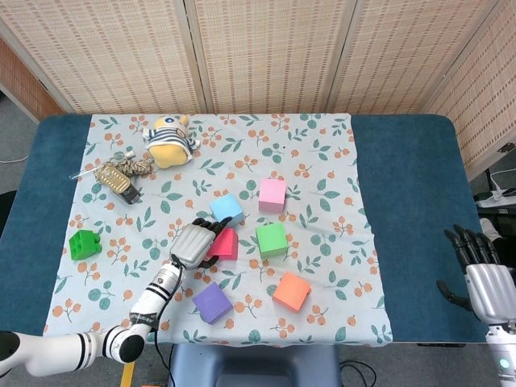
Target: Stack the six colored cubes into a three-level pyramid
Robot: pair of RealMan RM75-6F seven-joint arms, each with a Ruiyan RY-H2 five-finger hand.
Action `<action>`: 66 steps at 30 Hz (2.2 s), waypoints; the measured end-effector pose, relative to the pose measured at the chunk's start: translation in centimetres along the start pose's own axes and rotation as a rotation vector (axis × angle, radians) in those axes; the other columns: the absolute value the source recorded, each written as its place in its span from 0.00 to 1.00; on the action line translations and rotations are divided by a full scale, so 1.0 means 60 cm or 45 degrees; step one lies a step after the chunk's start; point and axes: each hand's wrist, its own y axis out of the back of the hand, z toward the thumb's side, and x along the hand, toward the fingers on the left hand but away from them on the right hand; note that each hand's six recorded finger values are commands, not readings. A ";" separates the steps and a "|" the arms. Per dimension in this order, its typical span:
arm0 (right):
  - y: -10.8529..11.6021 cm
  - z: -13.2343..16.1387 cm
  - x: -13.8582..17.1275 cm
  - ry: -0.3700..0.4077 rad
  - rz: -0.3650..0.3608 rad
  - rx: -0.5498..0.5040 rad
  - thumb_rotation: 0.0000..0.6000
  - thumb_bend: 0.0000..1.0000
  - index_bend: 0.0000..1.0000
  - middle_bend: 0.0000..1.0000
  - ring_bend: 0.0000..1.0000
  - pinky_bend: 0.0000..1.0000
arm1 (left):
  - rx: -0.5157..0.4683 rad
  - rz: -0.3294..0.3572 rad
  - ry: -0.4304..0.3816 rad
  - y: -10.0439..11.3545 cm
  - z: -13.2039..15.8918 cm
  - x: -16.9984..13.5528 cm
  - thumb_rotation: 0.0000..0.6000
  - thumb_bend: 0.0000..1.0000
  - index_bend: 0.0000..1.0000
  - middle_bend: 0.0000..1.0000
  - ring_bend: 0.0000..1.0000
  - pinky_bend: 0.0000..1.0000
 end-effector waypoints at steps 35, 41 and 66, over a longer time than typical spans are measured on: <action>0.003 0.002 0.003 0.008 -0.005 -0.005 1.00 0.17 0.00 0.00 0.00 0.00 | -0.001 -0.017 -0.022 0.007 0.009 -0.018 1.00 0.33 0.00 0.05 0.09 0.24; 0.006 0.002 0.004 0.007 -0.012 -0.007 1.00 0.17 0.00 0.00 0.00 0.00 | 0.003 -0.030 -0.031 0.008 0.012 -0.020 1.00 0.32 0.00 0.02 0.07 0.24; -0.043 0.121 -0.105 0.218 0.145 0.135 1.00 0.17 0.00 0.00 0.00 0.00 | -0.107 0.246 0.375 0.046 -0.261 -0.280 1.00 0.31 0.00 0.01 0.00 0.11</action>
